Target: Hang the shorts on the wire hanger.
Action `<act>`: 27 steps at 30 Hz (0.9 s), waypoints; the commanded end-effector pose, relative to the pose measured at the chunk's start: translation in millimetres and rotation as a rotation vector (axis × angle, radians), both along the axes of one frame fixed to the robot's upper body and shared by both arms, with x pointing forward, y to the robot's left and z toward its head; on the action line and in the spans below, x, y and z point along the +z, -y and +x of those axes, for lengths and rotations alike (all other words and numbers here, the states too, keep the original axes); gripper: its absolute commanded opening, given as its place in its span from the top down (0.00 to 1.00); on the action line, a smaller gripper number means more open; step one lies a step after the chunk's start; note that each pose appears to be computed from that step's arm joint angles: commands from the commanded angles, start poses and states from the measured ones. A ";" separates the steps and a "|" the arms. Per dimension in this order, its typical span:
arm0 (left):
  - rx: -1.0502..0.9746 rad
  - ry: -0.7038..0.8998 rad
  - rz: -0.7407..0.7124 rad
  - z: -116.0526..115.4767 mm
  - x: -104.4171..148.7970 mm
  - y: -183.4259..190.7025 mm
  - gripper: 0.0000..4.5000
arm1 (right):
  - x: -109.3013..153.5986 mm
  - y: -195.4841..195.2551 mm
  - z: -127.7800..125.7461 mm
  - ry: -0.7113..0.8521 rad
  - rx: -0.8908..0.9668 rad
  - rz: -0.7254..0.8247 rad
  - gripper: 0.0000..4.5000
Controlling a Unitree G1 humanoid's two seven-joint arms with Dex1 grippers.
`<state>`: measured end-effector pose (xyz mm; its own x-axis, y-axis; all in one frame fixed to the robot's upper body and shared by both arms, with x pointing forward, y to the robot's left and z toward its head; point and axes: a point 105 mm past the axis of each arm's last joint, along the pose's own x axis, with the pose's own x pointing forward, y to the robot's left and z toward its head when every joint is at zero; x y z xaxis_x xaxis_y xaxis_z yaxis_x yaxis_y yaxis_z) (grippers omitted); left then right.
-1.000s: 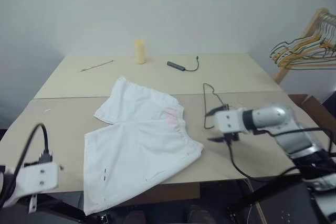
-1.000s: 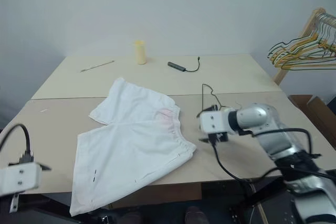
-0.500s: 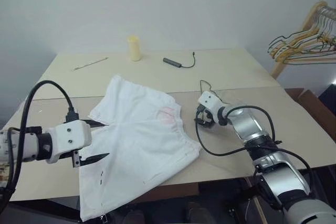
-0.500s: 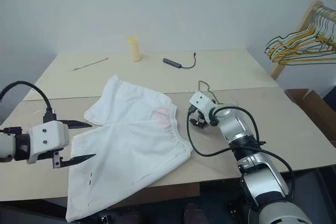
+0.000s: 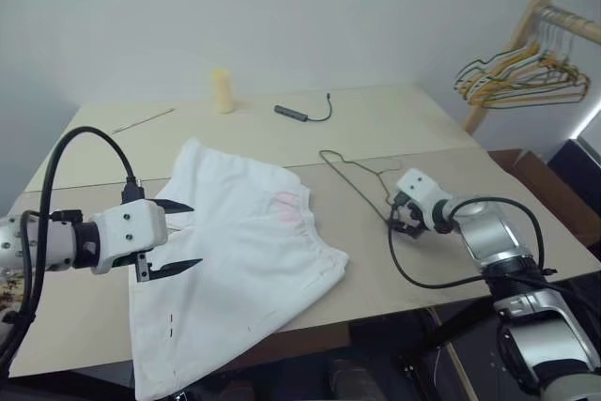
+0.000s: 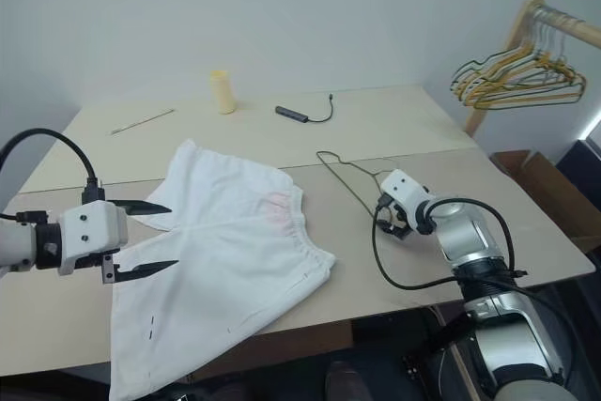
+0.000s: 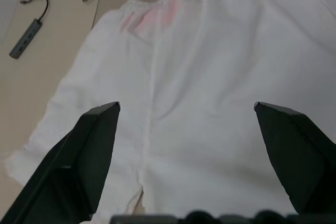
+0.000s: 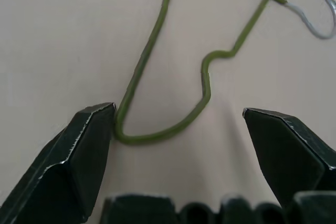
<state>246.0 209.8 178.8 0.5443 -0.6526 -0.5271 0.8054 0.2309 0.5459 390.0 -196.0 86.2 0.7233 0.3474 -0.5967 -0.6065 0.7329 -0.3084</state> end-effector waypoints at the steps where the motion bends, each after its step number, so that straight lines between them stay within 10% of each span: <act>1: -0.043 0.056 -0.065 1.9 13.3 16.2 0.01 | 32.1 -22.0 17.1 0.050 -0.001 0.162 0.00; 17: -0.118 0.008 -0.187 -11.5 15.2 46.3 0.01 | -27.5 -44.1 20.8 -0.267 -0.050 0.176 0.00; 27: -0.164 0.056 -0.182 -12.7 25.1 59.3 0.00 | -43.2 -29.1 16.4 -0.314 -0.142 0.124 0.66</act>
